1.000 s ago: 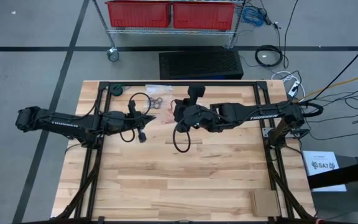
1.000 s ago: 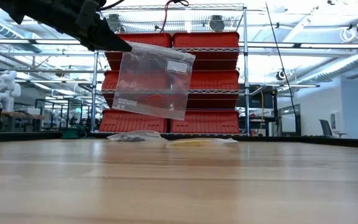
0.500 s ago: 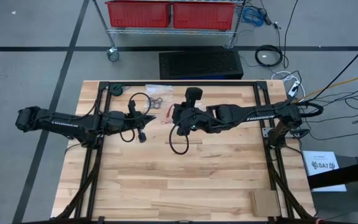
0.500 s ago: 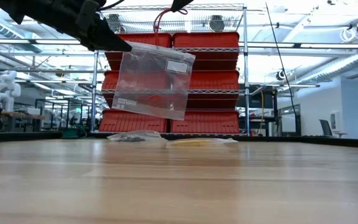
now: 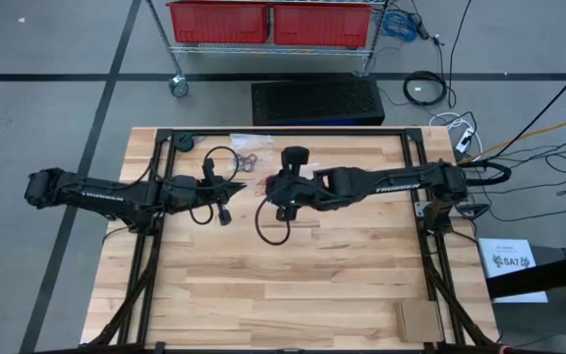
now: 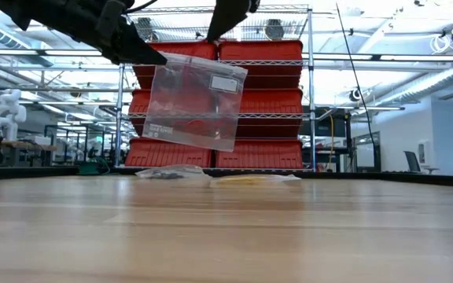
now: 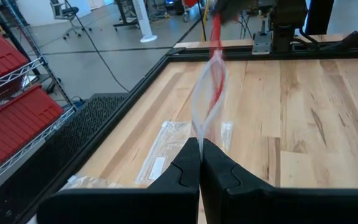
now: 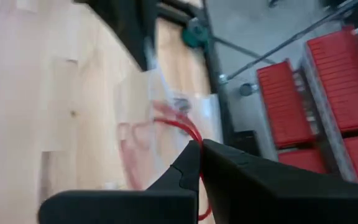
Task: Sort rubber bands
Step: Put the red rubber band into the transparent zip bag
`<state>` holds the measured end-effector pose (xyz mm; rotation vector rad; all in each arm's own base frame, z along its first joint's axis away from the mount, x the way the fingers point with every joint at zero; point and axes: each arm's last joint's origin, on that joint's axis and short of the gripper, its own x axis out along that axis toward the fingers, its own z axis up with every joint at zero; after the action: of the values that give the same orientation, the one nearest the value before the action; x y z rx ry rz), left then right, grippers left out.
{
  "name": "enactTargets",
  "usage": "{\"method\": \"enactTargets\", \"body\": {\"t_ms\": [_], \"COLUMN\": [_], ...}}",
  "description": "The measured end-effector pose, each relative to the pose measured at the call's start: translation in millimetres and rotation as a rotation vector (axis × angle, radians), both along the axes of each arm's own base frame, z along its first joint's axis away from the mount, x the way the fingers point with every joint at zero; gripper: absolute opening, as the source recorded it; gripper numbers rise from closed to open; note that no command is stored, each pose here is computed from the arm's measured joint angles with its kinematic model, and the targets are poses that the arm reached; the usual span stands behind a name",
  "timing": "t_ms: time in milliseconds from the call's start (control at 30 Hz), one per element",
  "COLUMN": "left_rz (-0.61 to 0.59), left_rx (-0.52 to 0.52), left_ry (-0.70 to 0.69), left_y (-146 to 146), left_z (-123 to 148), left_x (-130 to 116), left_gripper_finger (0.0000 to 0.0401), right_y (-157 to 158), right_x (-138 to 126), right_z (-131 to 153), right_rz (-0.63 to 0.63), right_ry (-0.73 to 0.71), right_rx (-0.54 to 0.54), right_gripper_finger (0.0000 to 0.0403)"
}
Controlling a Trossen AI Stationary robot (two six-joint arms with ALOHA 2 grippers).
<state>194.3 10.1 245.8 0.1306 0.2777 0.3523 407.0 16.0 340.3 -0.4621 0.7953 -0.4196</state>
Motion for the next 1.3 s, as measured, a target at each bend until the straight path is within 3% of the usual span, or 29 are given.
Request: {"method": "enactTargets", "body": {"t_ms": [333, 667, 1300], "left_rz": [0.000, -0.034, -0.076], "left_rx": [0.000, -0.009, -0.020], "left_ry": [0.000, -0.001, -0.003], "left_y": [0.0, -0.9, -2.1], "left_z": [0.0, -0.1, 0.1], "left_x": [0.0, 0.4, 0.8], "left_gripper_finger": [0.0000, 0.0000, 0.0000], "right_y": [-10.1, -23.8, -44.2], "right_x": [6.2, 13.7, 13.3], "right_z": [-10.9, -24.3, -15.0], "right_rz": [0.026, 0.050, 0.145], "right_ry": [0.006, 0.040, 0.013], "right_rx": [0.148, 0.219, 0.349], "right_gripper_finger": [0.0000, 0.0000, 0.0000]}}
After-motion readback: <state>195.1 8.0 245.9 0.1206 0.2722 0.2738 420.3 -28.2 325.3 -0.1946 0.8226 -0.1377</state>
